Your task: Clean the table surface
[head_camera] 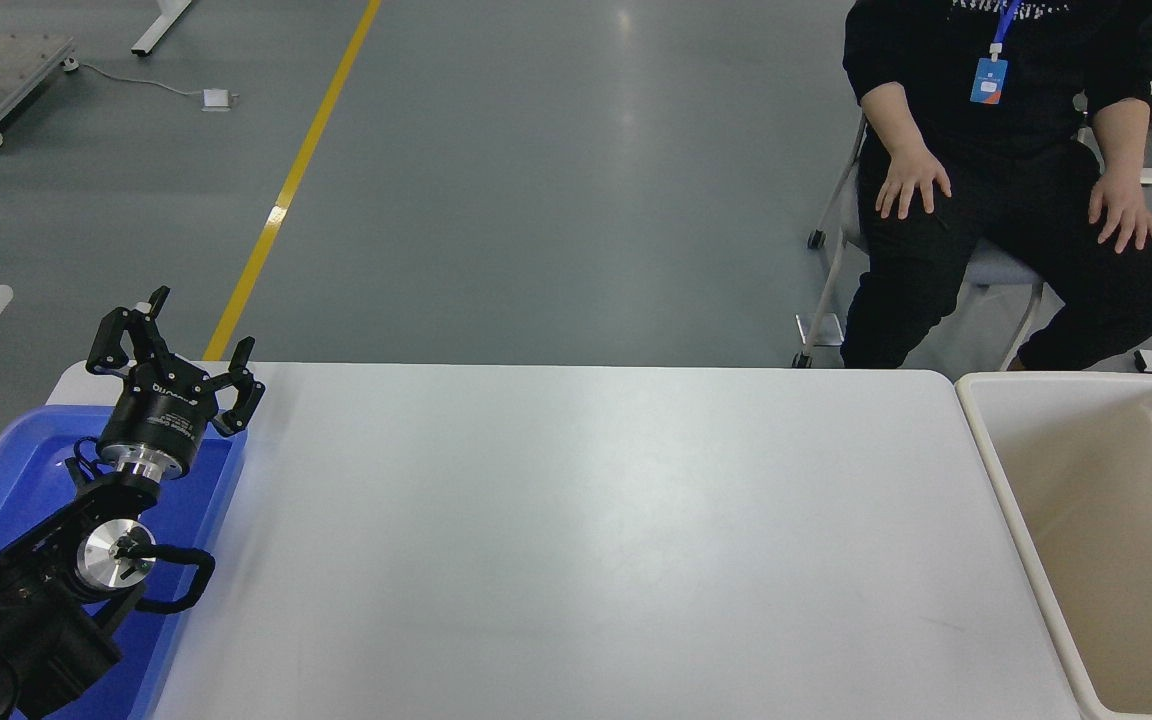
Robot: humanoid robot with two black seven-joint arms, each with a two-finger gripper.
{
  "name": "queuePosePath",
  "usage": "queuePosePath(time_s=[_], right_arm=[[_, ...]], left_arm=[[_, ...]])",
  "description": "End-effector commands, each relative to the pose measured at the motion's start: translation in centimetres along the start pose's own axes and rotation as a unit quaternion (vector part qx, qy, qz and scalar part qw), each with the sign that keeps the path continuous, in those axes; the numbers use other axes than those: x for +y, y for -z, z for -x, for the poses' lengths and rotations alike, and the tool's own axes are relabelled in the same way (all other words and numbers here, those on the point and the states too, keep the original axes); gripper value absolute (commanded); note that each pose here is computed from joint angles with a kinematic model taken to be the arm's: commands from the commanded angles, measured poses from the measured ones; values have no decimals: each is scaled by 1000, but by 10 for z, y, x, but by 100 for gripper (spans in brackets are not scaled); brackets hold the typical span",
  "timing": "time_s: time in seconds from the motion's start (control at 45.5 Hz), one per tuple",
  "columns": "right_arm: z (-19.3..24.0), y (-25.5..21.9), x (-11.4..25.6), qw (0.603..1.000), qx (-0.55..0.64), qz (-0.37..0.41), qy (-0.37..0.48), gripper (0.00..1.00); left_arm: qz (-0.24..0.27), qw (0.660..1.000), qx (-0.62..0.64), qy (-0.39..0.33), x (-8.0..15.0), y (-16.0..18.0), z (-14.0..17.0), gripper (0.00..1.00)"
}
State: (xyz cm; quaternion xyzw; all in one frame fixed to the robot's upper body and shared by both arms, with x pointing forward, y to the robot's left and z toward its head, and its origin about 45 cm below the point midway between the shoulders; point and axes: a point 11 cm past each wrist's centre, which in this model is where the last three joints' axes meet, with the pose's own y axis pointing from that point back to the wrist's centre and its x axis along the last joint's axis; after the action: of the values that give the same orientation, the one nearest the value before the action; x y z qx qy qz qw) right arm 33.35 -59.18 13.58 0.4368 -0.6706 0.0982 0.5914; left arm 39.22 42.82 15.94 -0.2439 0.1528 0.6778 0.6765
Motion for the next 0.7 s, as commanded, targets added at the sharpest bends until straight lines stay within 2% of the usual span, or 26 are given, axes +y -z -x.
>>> queuePosePath(time_s=[0.0, 0.593, 0.681], right_arm=[[34, -12, 8, 1000, 6, 11, 19, 0], [61, -9, 13, 999, 6, 5, 48, 0], [61, -9, 13, 999, 6, 6, 48, 9]], left_arm=[[0, 1000, 0, 0, 0, 0, 0, 100], [0, 1000, 0, 0, 0, 0, 0, 100], [0, 1000, 0, 0, 0, 0, 0, 100]])
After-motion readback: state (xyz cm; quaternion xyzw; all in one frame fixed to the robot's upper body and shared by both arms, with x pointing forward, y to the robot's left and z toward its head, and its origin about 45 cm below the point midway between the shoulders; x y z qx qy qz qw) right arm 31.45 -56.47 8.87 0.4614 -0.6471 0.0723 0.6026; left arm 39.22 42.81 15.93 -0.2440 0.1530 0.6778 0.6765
